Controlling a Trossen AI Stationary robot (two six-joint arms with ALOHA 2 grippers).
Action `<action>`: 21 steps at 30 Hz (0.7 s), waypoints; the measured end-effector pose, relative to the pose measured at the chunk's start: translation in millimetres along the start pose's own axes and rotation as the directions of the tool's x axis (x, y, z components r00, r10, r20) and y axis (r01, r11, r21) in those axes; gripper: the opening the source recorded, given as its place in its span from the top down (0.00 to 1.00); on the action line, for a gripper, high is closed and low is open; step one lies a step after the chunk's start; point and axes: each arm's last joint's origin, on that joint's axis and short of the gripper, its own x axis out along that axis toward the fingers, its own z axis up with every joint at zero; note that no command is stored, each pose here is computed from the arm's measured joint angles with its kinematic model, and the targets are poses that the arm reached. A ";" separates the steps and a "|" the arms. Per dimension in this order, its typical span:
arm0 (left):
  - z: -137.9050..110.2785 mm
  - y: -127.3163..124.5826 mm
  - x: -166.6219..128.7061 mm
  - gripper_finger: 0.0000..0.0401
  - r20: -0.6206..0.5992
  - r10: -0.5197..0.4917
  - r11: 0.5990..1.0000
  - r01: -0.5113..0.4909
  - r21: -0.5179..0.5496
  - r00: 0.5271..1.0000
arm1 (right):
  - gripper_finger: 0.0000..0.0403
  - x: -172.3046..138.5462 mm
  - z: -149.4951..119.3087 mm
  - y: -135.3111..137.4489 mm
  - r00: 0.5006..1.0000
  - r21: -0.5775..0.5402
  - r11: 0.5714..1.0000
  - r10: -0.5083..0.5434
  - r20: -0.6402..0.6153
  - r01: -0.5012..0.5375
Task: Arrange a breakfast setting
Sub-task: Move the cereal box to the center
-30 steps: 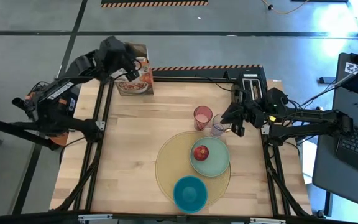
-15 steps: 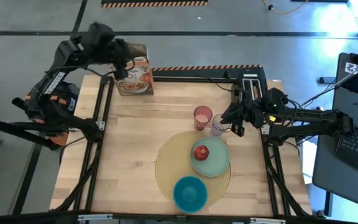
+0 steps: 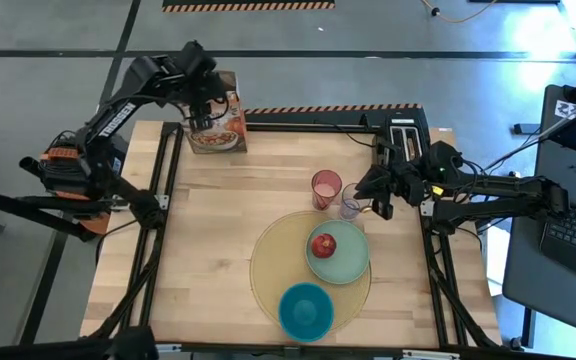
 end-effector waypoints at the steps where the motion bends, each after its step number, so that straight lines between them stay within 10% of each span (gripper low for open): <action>1: 0.0 1.2 2.1 0.59 -0.003 -0.007 1.000 0.007 -0.005 1.000 | 0.86 0.0 -0.2 0.1 1.000 -0.003 1.000 0.001 -0.002 -0.001; 21: -5.3 9.0 27.6 0.77 -0.032 -0.227 0.973 0.226 -0.049 0.973 | 0.86 0.0 -0.7 0.6 1.000 -0.013 1.000 0.005 -0.006 -0.005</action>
